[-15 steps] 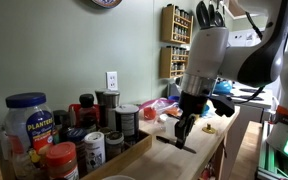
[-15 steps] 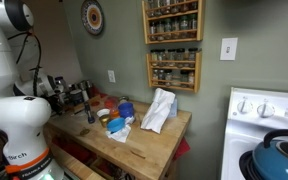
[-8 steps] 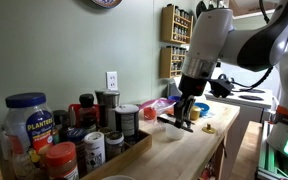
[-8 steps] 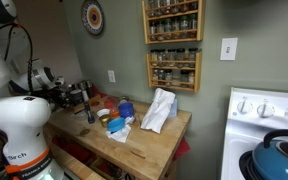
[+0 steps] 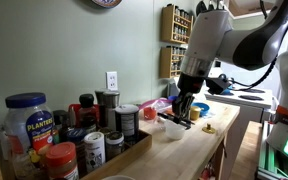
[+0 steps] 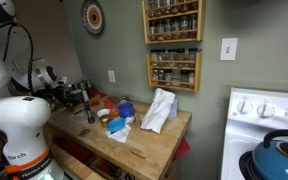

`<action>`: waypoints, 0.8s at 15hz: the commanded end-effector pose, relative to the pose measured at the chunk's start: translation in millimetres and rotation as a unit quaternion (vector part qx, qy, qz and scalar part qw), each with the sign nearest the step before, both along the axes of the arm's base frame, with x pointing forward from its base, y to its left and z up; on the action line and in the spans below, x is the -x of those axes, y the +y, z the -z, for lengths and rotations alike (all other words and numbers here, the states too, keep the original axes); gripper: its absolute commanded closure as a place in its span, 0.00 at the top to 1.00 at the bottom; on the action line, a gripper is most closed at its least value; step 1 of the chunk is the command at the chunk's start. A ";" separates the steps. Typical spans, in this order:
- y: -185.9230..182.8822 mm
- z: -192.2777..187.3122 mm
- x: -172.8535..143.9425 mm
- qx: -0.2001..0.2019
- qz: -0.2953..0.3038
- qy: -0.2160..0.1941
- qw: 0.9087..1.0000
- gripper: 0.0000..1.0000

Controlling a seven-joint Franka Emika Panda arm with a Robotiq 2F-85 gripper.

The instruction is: Put the pen and marker on the clear bowl

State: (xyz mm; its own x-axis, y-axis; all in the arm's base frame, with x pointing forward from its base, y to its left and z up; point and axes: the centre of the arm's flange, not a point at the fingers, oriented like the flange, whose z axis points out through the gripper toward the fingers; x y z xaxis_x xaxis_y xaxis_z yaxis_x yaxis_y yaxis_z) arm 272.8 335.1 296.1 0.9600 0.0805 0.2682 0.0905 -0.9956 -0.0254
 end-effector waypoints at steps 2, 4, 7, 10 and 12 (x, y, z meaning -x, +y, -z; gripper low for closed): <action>-29.3 7.3 -12.1 0.020 0.041 -0.014 0.999 0.03; -35.7 15.2 -19.4 0.024 0.047 -0.013 0.998 0.03; -40.9 26.9 -24.5 0.027 0.055 -0.008 0.998 0.03; -44.0 33.6 -25.5 0.036 0.060 -0.002 0.998 0.03; -45.1 37.6 -25.3 0.038 0.065 0.002 0.997 0.03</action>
